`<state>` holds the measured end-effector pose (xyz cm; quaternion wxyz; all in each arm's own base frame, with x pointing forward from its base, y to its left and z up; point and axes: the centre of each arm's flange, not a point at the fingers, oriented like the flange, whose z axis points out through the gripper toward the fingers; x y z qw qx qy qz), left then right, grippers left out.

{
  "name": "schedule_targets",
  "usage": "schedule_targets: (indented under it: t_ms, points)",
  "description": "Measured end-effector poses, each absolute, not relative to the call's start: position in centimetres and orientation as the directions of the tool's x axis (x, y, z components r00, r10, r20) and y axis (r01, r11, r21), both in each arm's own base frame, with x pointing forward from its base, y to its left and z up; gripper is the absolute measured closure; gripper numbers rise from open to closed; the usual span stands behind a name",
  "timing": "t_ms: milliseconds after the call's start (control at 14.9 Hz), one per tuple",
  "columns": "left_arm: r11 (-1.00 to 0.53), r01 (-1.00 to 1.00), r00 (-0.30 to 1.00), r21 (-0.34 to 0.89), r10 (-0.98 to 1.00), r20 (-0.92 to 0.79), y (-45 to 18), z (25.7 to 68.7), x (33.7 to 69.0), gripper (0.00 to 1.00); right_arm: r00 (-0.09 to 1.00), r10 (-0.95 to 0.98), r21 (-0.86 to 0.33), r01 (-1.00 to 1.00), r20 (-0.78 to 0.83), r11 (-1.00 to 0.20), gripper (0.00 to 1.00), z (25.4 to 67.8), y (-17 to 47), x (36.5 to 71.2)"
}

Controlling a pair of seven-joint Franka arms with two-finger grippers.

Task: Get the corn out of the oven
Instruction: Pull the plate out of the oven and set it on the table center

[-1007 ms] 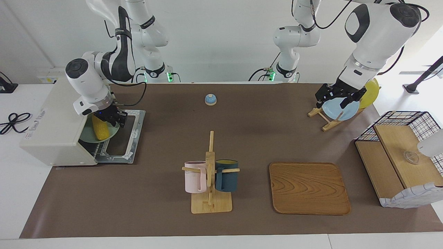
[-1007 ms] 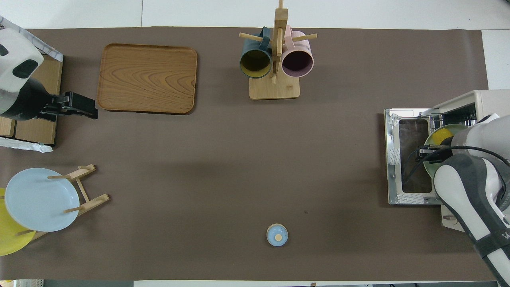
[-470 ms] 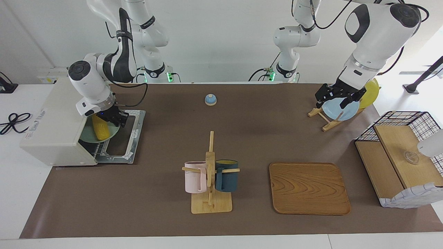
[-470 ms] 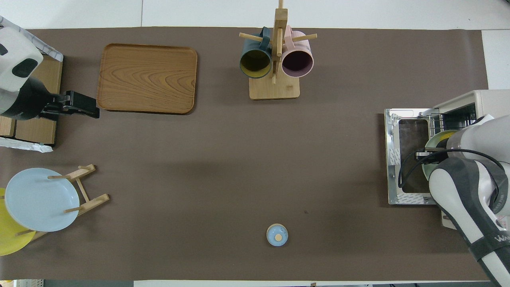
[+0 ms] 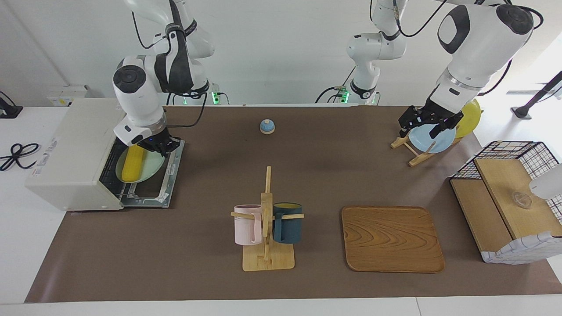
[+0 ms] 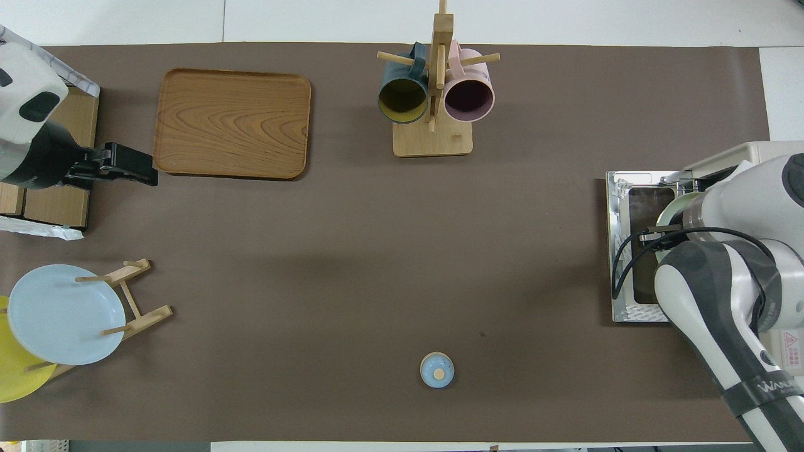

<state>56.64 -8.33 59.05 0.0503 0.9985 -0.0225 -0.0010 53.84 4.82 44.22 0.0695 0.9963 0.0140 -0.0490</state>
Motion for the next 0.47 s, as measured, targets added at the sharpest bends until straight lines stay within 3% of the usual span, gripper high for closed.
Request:
schedule_targets:
  t_ms: [470]
  points:
    - [-0.994, -0.044, 0.999, 0.101, -0.043, 0.006, -8.3, 59.1, 56.7, 0.00, 0.994, -0.105, 0.147, -0.102, -0.014, -0.984, 0.97, 46.6, 24.5, 56.2]
